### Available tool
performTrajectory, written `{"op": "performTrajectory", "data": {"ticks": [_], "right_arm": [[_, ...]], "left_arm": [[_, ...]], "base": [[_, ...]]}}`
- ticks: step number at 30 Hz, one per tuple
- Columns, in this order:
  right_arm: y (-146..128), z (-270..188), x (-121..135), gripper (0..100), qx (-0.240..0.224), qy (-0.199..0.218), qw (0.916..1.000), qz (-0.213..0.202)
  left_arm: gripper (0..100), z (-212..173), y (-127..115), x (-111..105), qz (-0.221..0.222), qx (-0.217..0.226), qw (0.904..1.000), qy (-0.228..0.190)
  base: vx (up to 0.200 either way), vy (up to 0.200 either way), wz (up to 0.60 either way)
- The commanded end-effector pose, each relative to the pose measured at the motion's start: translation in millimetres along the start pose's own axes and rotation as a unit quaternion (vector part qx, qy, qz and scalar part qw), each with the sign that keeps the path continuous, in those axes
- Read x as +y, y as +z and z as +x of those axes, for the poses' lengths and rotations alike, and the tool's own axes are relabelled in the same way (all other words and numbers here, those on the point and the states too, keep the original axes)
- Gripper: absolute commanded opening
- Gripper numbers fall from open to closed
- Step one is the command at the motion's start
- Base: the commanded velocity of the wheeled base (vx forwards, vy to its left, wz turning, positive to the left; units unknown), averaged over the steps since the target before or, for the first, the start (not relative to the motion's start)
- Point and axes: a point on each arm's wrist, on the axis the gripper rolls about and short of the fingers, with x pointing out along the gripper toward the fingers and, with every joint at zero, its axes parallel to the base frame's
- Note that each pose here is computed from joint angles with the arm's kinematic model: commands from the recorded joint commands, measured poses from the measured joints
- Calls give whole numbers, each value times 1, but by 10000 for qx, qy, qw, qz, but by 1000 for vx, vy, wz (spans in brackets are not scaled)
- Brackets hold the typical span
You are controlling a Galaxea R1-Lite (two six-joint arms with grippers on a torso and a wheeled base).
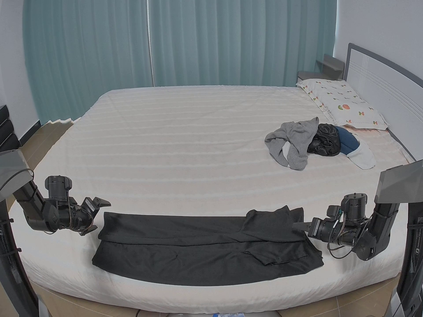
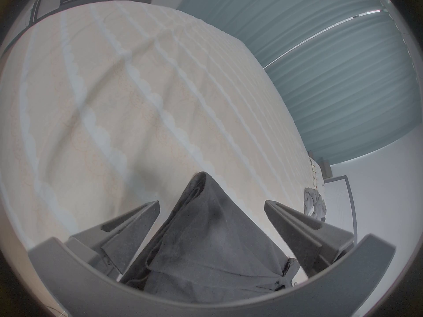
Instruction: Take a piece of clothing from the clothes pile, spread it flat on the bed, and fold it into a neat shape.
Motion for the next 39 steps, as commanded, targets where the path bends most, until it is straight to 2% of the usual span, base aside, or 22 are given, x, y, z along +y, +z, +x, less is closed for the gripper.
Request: {"op": "performTrajectory", "data": {"ticks": [1, 4, 8, 13, 17, 21, 24, 25, 34, 35, 39], "right_arm": [[7, -8, 9, 100, -154, 49, 9998, 151], [5, -16, 12, 100, -178, -8, 9993, 327], [1, -23, 18, 100, -261, -194, 9968, 729], [-5, -23, 21, 100, -408, -504, 9914, 1137], [-9, -24, 23, 100, -461, -641, 9882, 1315], [-7, -28, 28, 100, -533, -588, 9865, 1432], [-13, -31, 37, 100, -401, -514, 9874, 1444], [-16, -31, 39, 100, -333, -533, 9873, 1457], [-22, -18, 49, 100, -115, -933, 9804, 1730], [-23, -13, 50, 100, -77, -1093, 9771, 1822], [-17, -6, 53, 100, -128, -1199, 9714, 2047]], "left_arm": [[100, -23, -11, -4, 68, 3, 10000, -19], [100, -25, -21, -1, 164, 151, 9997, 52], [100, -23, -33, 6, 515, 322, 9979, 241], [100, -12, -38, 8, 566, 414, 9969, 348], [100, -3, -38, 10, 616, 247, 9959, 618], [100, 2, -43, 6, 692, 315, 9952, 612], [100, 5, -41, 2, 712, 258, 9955, 573], [0, 5, -40, 1, 687, 240, 9958, 558], [0, -6, -31, -11, 429, -23, 9985, 349], [0, -10, -29, -15, 378, -83, 9988, 292], [0, -16, -29, -20, 325, -146, 9992, 191]], "base": [[0, 0, 0], [0, 0, 0], [0, 0, 0], [0, 0, 0], [0, 0, 0], [0, 0, 0], [0, 0, 0], [0, 0, 0], [0, 0, 0], [0, 0, 0], [0, 0, 0]]}}
